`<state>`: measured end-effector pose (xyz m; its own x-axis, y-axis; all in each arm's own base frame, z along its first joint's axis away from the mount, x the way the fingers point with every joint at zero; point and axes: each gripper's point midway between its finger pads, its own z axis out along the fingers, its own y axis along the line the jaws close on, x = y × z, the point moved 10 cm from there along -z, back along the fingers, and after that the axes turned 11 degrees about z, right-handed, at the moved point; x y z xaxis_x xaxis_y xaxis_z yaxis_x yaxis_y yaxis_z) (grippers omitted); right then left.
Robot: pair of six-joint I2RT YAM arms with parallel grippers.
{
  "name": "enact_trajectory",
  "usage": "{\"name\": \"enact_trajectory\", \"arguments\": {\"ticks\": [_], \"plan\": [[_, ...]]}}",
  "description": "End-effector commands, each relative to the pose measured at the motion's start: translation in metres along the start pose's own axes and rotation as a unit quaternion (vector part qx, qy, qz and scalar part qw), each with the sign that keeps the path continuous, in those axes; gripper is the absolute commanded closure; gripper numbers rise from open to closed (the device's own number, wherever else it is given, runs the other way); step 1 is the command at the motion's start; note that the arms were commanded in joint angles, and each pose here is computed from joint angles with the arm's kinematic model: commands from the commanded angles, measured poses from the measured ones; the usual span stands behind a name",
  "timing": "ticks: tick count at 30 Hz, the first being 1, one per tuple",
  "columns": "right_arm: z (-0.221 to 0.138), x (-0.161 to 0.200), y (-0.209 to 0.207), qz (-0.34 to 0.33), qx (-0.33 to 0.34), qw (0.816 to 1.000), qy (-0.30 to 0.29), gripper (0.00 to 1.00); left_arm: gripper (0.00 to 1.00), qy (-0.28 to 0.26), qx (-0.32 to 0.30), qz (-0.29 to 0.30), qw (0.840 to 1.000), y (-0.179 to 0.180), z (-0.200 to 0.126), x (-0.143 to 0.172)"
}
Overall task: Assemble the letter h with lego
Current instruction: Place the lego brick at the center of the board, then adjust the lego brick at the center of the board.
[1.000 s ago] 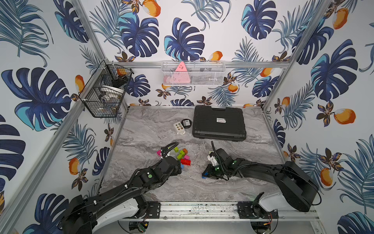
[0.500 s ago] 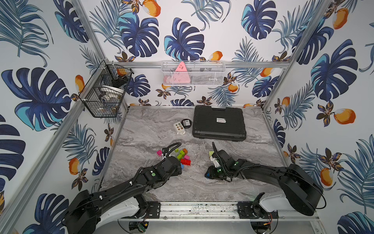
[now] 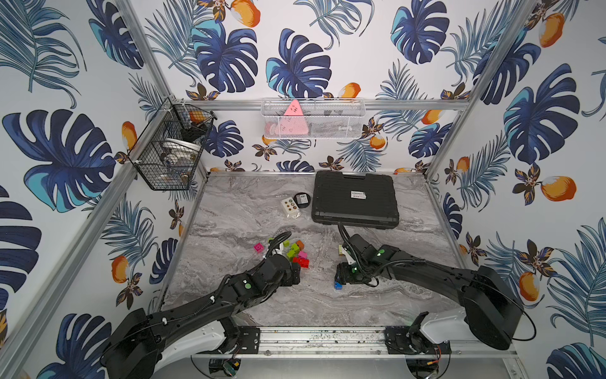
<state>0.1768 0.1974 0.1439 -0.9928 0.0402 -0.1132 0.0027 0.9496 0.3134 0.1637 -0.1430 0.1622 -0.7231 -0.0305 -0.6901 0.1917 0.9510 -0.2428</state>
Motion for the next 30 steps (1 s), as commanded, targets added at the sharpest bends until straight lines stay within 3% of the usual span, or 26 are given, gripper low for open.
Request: {"name": "enact_trajectory", "arguments": {"ticks": [1, 5, 8, 11, 17, 21, 26, 30], "plan": [[0.003, 0.006, -0.004, -0.005, 0.067, 0.998, 0.021, 0.40, 0.10, -0.019, 0.000, -0.007, 1.000, 0.000, -0.002, -0.004], [0.008, 0.005, 0.005, 0.011, 0.044, 0.998, 0.037, 0.43, 0.10, -0.036, 0.010, -0.006, 0.999, 0.002, -0.005, -0.002], [0.012, 0.003, 0.009, 0.018, 0.039, 0.998, 0.040, 0.47, 0.01, -0.055, 0.033, 0.004, 0.998, 0.001, -0.005, -0.002], [0.019, 0.001, 0.010, 0.021, 0.045, 0.998, 0.041, 0.50, 0.01, -0.080, 0.081, 0.015, 0.993, -0.003, -0.002, 0.002], [0.024, 0.001, 0.011, 0.020, 0.047, 0.997, 0.052, 0.69, 0.01, -0.125, 0.160, 0.031, 0.979, -0.006, 0.000, 0.012], [0.005, 0.007, 0.014, 0.004, 0.009, 0.998, 0.067, 0.72, 0.01, -0.178, 0.247, 0.068, 0.950, -0.021, -0.005, 0.016], [-0.025, 0.012, 0.009, -0.013, -0.068, 0.993, 0.100, 0.73, 0.01, -0.207, 0.323, 0.170, 0.908, -0.057, -0.015, 0.027], [-0.050, 0.018, 0.009, -0.021, -0.170, 0.973, 0.154, 0.73, 0.01, -0.224, 0.353, 0.246, 0.874, -0.082, -0.023, 0.042]]}}
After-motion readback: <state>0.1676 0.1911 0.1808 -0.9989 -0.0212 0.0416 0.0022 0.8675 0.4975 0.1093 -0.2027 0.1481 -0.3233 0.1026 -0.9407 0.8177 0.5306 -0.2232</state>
